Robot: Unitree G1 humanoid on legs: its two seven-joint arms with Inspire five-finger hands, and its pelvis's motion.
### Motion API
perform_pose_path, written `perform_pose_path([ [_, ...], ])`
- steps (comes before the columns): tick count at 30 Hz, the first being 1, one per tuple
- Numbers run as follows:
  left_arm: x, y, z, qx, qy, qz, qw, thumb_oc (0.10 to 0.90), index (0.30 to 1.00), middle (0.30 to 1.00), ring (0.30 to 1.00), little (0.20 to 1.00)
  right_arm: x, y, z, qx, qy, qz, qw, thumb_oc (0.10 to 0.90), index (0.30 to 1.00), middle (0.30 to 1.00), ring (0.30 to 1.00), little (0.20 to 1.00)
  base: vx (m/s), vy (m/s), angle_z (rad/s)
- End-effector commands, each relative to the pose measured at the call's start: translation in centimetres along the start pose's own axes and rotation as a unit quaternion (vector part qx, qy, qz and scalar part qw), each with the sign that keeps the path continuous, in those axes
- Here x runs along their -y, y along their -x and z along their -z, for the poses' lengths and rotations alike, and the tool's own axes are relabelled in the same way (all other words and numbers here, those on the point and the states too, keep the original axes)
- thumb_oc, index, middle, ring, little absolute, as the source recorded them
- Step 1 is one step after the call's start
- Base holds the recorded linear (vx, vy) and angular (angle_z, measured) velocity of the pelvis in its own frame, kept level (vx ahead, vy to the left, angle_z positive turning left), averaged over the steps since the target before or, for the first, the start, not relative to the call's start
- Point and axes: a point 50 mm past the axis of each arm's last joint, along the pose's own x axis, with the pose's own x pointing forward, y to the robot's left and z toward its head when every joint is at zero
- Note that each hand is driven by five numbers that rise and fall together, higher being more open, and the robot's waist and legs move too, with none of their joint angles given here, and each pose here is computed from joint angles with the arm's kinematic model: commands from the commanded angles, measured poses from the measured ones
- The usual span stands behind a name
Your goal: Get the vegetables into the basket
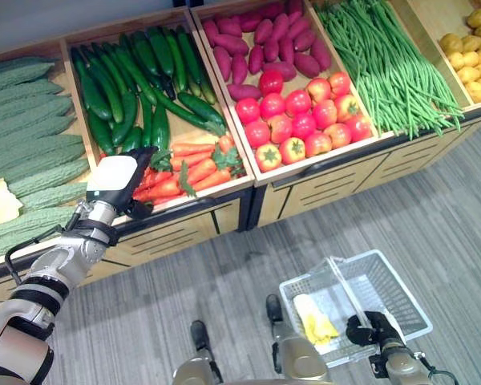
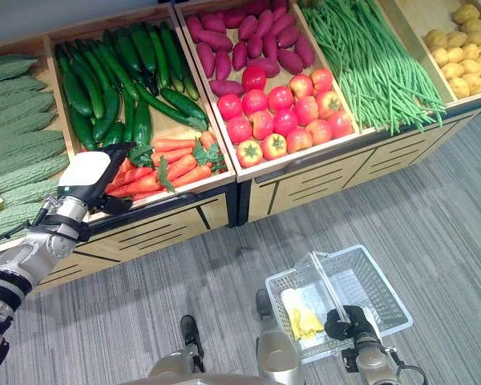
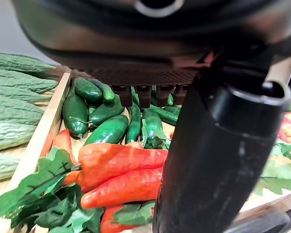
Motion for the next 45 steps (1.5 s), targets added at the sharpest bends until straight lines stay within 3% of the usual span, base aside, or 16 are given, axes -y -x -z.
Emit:
perform_pose_path([
  [1, -3.0, -1.9, 2.7, -0.065, -0.097, -0.038, 0.993, 0.4, 0.3, 0.3, 0.3, 0.3, 2.0, -0.6, -3.2, 0.077, 0.021, 0.033, 0.996, 0.4, 0.3, 0.3, 0.3, 0.3, 0.0, 0.0, 0.0],
  [23, 0.7, 0.0, 4.1, -0.131, -0.076, 0.013, 0.988, 0.4, 0.3, 0.3, 0.3, 0.3, 1.7, -0.8, -3.6, 0.083, 0.027, 0.031, 0.996, 0.4, 0.3, 0.3, 0.3, 0.3, 0.0, 0.004, -0.06],
  [28, -1.7, -1.1, 3.3, -0.115, -0.053, -0.06, 0.99, 0.4, 0.3, 0.3, 0.3, 0.3, 1.5, -0.6, -3.1, 0.078, 0.027, 0.032, 0.996, 0.4, 0.3, 0.3, 0.3, 0.3, 0.0, 0.0, 0.0],
  [36, -8.8, -1.8, -0.5, -0.025, 0.047, -0.281, 0.958, 0.4, 0.3, 0.3, 0.3, 0.3, 0.4, 0.0, -0.6, 0.031, 0.019, 0.022, 0.999, 0.4, 0.3, 0.3, 0.3, 0.3, 0.02, -0.011, 0.07],
  [42, -10.7, 0.0, -1.6, -0.011, 0.13, -0.373, 0.919, 0.4, 0.3, 0.3, 0.3, 0.3, -0.3, 0.4, 0.6, 0.008, 0.015, 0.012, 1.0, 0.4, 0.3, 0.3, 0.3, 0.3, 0.02, -0.002, 0.07],
  [45, -10.1, 0.9, -2.9, 0.001, 0.231, -0.393, 0.89, 0.4, 0.3, 0.3, 0.3, 0.3, -0.5, 0.5, 0.8, 0.002, 0.006, 0.013, 1.0, 0.4, 0.3, 0.3, 0.3, 0.3, 0.01, 0.01, 0.05],
])
